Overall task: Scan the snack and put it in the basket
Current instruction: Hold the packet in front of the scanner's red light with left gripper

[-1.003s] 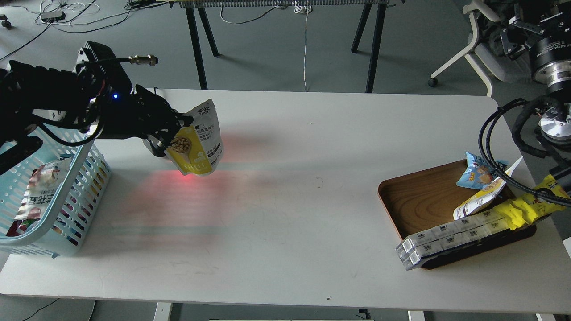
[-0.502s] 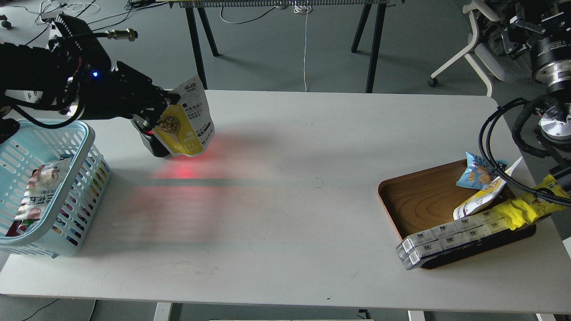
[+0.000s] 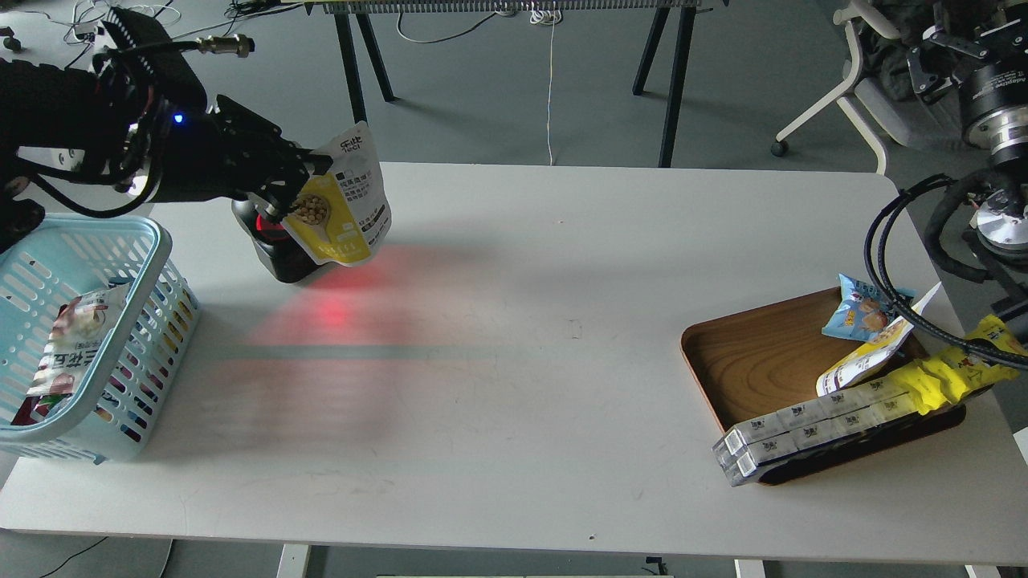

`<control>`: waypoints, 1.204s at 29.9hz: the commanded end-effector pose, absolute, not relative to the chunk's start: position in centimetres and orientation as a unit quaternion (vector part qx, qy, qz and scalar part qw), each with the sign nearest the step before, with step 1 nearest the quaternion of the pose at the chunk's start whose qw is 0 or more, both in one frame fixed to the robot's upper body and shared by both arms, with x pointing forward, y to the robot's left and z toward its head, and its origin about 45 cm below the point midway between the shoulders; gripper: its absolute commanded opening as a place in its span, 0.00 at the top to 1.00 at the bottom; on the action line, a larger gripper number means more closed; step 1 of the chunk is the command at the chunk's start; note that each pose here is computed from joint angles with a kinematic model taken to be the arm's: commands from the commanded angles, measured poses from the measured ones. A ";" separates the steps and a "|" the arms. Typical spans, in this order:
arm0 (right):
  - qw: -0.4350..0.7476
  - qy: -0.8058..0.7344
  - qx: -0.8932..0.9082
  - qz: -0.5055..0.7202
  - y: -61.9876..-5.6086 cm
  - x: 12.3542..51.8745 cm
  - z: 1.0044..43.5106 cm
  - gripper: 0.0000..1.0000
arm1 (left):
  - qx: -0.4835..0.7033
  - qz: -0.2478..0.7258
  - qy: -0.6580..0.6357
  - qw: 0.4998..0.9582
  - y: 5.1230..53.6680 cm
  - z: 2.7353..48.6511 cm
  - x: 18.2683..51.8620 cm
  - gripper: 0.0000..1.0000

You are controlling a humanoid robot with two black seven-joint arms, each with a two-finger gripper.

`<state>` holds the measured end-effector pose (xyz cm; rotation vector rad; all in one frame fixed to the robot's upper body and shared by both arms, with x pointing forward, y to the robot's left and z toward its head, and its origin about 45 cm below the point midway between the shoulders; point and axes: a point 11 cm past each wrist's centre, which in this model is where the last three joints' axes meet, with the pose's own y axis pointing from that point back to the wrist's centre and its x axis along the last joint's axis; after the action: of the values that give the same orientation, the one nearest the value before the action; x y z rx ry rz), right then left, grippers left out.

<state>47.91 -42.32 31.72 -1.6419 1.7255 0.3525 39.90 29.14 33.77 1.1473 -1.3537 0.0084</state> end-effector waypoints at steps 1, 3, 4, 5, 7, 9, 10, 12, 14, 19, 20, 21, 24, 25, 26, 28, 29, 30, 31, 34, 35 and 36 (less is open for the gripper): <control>0.357 0.670 -0.636 0.139 -42.4 47.8 31.4 0.03 | 0.497 0.000 -0.583 0.643 28.6 32.5 40.1 0.98; 0.357 0.671 -0.636 0.139 -42.4 47.8 31.3 0.03 | 0.493 -0.004 -0.580 0.648 28.2 31.9 39.9 0.98; 0.357 0.671 -0.635 0.139 -42.4 47.8 31.3 0.03 | 0.491 -0.006 -0.580 0.650 28.0 31.7 39.9 0.98; 0.357 0.671 -0.635 0.139 -42.4 47.8 31.3 0.03 | 0.489 -0.007 -0.580 0.651 27.8 31.6 39.9 0.98; 0.357 0.671 -0.635 0.139 -42.5 47.7 31.3 0.03 | 0.487 -0.011 -0.580 0.653 27.5 31.3 39.8 0.98; 0.356 0.672 -0.634 0.138 -42.7 47.7 31.3 0.03 | 0.490 -0.016 -0.575 0.655 27.5 30.7 39.8 0.98; 0.358 0.674 -0.632 0.137 -42.9 47.6 31.4 0.03 | 0.491 -0.019 -0.572 0.657 27.5 30.4 39.7 0.98; 0.360 0.675 -0.630 0.134 -43.4 47.5 31.6 0.03 | 0.493 -0.024 -0.569 0.658 27.6 30.0 39.6 0.98; 0.360 0.676 -0.629 0.134 -43.5 47.3 31.4 0.03 | 0.495 -0.028 -0.566 0.659 27.7 29.7 39.5 0.98; 0.361 0.674 -0.630 0.135 -43.6 47.2 31.5 0.03 | 0.498 -0.032 -0.559 0.662 28.0 29.0 39.3 0.98; 0.361 0.674 -0.630 0.135 -43.6 47.2 31.5 0.03 | 0.497 -0.032 -0.561 0.661 27.9 29.1 39.2 0.98; 0.362 0.674 -0.630 0.135 -43.6 47.2 31.6 0.03 | 0.498 -0.032 -0.562 0.660 27.9 29.2 39.2 0.98; 0.361 0.675 -0.629 0.135 -43.6 47.2 31.6 0.03 | 0.496 -0.025 -0.567 0.657 28.0 29.9 39.3 0.98; 0.361 0.675 -0.629 0.135 -43.6 47.2 31.6 0.03 | 0.497 -0.023 -0.568 0.656 28.1 30.1 39.4 0.98; 0.361 0.675 -0.629 0.135 -43.6 47.2 31.6 0.03 | 0.499 -0.019 -0.568 0.654 28.4 30.5 39.5 0.98; 0.361 0.675 -0.629 0.135 -43.6 47.2 31.6 0.03 | 0.505 -0.007 -0.570 0.648 29.3 31.4 39.6 0.98; 0.361 0.674 -0.630 0.135 -43.6 47.2 31.6 0.03 | 0.505 -0.004 -0.574 0.645 29.4 31.9 39.6 0.98; 0.361 0.675 -0.629 0.135 -43.6 47.2 31.6 0.03 | 0.501 -0.004 -0.580 0.642 29.2 32.3 39.4 0.98; 0.361 0.676 -0.629 0.134 -43.7 47.2 31.6 0.03 | 0.498 -0.004 -0.586 0.639 29.1 32.8 39.2 0.98; 0.364 0.676 -0.626 0.131 -44.0 47.1 31.9 0.03 | 0.489 -0.007 -0.605 0.628 28.7 34.3 38.2 0.98; 0.365 0.677 -0.626 0.129 -44.3 47.0 32.1 0.03 | 0.488 -0.011 -0.608 0.626 28.6 34.5 37.9 0.98; 0.365 0.678 -0.626 0.126 -44.4 47.0 32.3 0.03 | 0.486 -0.014 -0.611 0.625 28.5 34.6 37.6 0.98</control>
<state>47.10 -43.95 31.85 -1.6133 1.7407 0.3390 38.50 28.77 33.88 1.1239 -1.3740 -0.0152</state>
